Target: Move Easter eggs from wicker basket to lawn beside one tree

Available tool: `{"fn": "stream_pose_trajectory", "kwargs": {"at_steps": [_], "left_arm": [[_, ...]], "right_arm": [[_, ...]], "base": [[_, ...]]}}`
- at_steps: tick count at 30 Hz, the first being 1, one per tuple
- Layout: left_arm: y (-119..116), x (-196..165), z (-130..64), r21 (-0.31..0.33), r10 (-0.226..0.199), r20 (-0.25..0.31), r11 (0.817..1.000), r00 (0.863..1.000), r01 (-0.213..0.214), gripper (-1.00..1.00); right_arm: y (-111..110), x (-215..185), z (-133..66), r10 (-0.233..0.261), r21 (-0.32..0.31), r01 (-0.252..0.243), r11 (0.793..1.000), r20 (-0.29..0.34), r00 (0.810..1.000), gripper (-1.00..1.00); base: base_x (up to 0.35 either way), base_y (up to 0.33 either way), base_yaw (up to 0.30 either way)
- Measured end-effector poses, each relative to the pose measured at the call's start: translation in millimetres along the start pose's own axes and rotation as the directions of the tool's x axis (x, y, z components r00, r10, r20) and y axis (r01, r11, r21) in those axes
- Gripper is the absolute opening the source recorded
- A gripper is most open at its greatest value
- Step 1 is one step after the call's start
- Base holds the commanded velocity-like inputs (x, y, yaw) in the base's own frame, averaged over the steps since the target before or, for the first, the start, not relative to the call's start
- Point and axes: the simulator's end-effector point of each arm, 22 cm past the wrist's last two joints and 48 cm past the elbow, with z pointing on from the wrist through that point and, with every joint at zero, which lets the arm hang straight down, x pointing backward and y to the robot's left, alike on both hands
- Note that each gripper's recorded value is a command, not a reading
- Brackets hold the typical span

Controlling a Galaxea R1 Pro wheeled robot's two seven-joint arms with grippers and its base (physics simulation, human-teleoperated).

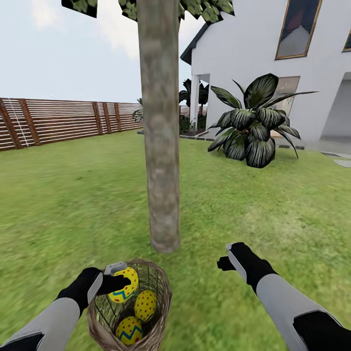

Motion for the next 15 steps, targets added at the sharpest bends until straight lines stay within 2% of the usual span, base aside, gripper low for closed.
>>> {"fn": "stream_pose_trajectory", "kwargs": {"at_steps": [15], "left_arm": [[-8,-18,-25.0,0.000,0.001,-0.003,1.000,1.000,-0.001,-1.00]], "right_arm": [[-4,-19,-24.9,-0.003,0.000,0.003,1.000,-0.001,1.000,1.00]], "base": [[0.000,0.000,0.000]]}}
